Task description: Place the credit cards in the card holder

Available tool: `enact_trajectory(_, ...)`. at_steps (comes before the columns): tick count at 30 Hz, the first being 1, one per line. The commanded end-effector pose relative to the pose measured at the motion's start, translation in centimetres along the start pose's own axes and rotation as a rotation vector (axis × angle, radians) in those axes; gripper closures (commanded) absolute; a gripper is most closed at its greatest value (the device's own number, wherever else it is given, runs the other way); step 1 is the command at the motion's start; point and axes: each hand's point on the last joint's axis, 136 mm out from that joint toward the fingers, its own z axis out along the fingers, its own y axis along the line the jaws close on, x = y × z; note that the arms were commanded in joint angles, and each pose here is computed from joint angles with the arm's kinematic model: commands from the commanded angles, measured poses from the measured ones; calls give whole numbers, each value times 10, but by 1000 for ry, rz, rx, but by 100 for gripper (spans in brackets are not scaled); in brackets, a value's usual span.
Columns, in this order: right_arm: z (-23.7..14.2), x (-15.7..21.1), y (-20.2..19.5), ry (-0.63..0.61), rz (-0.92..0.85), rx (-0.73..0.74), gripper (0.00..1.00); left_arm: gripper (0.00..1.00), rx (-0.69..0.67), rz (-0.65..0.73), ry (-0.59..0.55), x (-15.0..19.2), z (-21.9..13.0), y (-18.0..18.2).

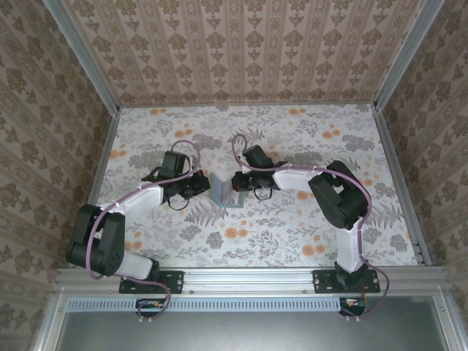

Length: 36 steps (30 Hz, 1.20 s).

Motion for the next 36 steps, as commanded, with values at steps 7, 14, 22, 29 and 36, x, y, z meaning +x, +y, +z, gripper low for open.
enact_trajectory(7,-52,-2,3,-51,25,40,67,100,-28,26,-6,0,-3,6)
enact_trajectory(14,-103,-16,0,-126,-17,113,66,100,-64,14,4,6,0,20)
enact_trajectory(22,-150,-31,-62,-202,68,275,61,79,-106,-8,11,18,-1,39)
enact_trajectory(29,-161,-38,-89,-203,78,388,58,59,-165,-6,-19,20,-13,54)
enact_trajectory(36,-137,-45,-96,-141,89,376,55,52,-216,7,-62,15,-31,61)
